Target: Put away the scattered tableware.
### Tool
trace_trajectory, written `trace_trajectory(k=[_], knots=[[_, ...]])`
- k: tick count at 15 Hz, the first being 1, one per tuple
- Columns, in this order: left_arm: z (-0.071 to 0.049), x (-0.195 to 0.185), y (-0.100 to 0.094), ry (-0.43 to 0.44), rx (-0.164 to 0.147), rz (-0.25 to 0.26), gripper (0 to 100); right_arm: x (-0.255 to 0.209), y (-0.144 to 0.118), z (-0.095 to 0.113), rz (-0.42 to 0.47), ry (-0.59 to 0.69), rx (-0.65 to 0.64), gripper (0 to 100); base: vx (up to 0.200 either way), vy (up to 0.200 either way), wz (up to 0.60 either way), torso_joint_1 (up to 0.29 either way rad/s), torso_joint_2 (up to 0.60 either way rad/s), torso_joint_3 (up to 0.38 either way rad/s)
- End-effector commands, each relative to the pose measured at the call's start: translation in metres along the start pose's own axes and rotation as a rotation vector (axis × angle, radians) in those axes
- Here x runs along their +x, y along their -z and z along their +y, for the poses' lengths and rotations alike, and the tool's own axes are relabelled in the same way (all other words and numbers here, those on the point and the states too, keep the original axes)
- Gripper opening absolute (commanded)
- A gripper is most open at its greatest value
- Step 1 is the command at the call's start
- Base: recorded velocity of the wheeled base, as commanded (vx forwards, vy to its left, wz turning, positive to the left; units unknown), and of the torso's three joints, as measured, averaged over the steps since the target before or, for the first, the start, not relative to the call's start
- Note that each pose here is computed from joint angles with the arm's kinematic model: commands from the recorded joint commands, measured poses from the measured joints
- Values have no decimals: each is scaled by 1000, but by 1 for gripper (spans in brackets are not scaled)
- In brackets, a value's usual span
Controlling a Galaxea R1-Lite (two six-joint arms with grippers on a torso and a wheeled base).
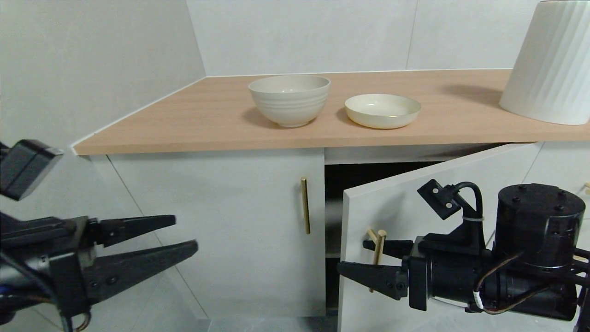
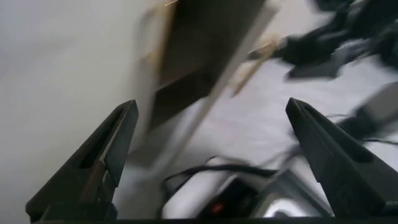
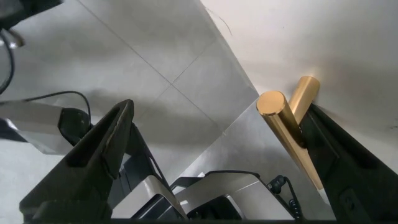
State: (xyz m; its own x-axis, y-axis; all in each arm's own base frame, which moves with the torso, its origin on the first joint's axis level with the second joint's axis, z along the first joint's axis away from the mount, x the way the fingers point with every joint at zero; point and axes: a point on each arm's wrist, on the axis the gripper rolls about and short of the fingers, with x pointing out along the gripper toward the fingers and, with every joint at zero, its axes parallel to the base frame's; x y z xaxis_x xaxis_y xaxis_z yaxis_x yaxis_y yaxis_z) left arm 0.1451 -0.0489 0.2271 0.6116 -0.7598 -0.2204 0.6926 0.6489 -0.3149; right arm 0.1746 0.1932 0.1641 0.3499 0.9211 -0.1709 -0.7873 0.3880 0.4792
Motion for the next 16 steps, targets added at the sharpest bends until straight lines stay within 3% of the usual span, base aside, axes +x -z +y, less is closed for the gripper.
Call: trace_trajectory(k=[1,5,9,10,13,16], knots=[[11,44,8,77,-75,99,100,1,1,2,5,-7,-2,100,0,0,0,0,0,0],[0,83,27,200,-152,193,100,4,3,2,15,-12,0,100,0,0,0,0,0,0],[6,106,44,210,-167,245,100,5,4,2,20,-12,0,100,0,0,0,0,0,0],[8,111,47,211,-166,242,0,5,4,2,20,-12,1,100,0,0,0,0,0,0],[12,120,47,203,-156,226,0,5,3,2,17,-13,0,100,0,0,0,0,0,0],[21,145,42,183,-120,153,0,10,1,1,14,-16,-5,100,0,0,0,0,0,0]])
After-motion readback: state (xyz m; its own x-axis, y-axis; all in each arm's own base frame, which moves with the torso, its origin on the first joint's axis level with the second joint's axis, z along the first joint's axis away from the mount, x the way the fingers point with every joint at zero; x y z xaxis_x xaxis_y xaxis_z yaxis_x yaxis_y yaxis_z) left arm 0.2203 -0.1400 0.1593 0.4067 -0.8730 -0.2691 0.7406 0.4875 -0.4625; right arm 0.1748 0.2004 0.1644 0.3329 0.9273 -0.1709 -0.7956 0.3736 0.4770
